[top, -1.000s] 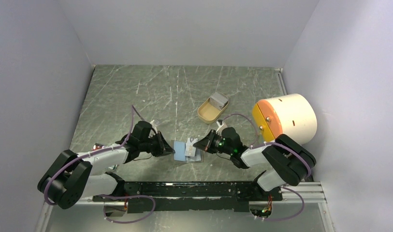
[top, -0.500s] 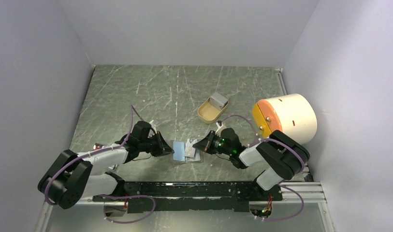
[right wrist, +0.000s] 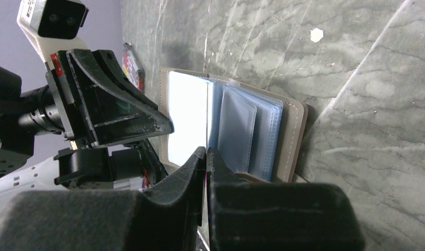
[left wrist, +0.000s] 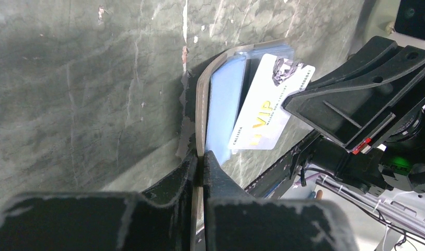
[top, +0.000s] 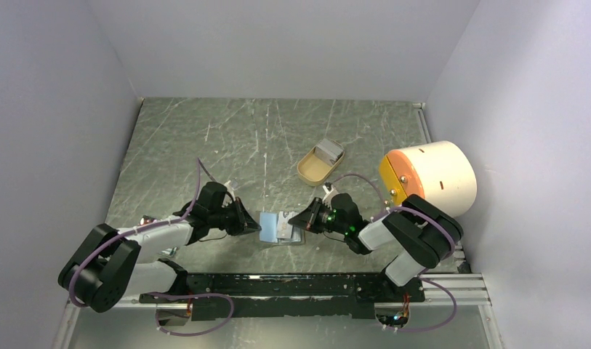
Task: Put the credit cards into the card holder
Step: Insert the credit card into the card holder.
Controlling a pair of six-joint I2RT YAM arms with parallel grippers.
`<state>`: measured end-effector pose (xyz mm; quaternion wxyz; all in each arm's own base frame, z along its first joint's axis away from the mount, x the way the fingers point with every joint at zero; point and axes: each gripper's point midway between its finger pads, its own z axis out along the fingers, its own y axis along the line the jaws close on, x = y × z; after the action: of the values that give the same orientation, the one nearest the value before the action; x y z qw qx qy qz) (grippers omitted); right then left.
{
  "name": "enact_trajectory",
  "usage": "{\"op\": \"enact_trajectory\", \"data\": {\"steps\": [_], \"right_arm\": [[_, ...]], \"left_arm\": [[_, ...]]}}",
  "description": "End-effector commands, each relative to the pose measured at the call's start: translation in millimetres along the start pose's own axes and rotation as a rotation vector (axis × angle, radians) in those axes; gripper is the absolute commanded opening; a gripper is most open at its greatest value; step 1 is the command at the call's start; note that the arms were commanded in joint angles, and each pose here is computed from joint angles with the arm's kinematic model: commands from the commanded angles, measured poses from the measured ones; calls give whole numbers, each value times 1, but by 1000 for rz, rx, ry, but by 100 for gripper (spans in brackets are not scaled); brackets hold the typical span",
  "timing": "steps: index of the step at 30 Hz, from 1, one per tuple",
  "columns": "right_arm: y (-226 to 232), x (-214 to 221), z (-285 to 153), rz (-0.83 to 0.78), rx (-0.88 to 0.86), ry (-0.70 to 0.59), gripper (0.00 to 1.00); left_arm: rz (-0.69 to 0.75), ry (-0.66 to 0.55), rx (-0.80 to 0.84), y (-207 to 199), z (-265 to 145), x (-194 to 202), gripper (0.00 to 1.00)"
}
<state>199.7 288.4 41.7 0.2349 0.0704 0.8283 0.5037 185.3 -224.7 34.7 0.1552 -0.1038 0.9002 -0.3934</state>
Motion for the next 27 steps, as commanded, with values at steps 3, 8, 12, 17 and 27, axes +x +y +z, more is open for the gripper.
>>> {"op": "enact_trajectory", "data": {"steps": [3,8,12,17,27], "right_arm": [[-3,10,0,-15,10,37,8],[0,15,2,-11,-5,55,7],[0,16,5,-15,-1,62,7],[0,17,6,-14,-6,63,7],[0,15,14,-12,2,64,10]], "left_arm": [[10,4,8,1,-1,0,9],[11,5,8,1,-1,0,9],[12,8,9,1,0,0,9],[10,7,10,1,-1,0,9],[13,7,11,0,-1,-1,9]]}}
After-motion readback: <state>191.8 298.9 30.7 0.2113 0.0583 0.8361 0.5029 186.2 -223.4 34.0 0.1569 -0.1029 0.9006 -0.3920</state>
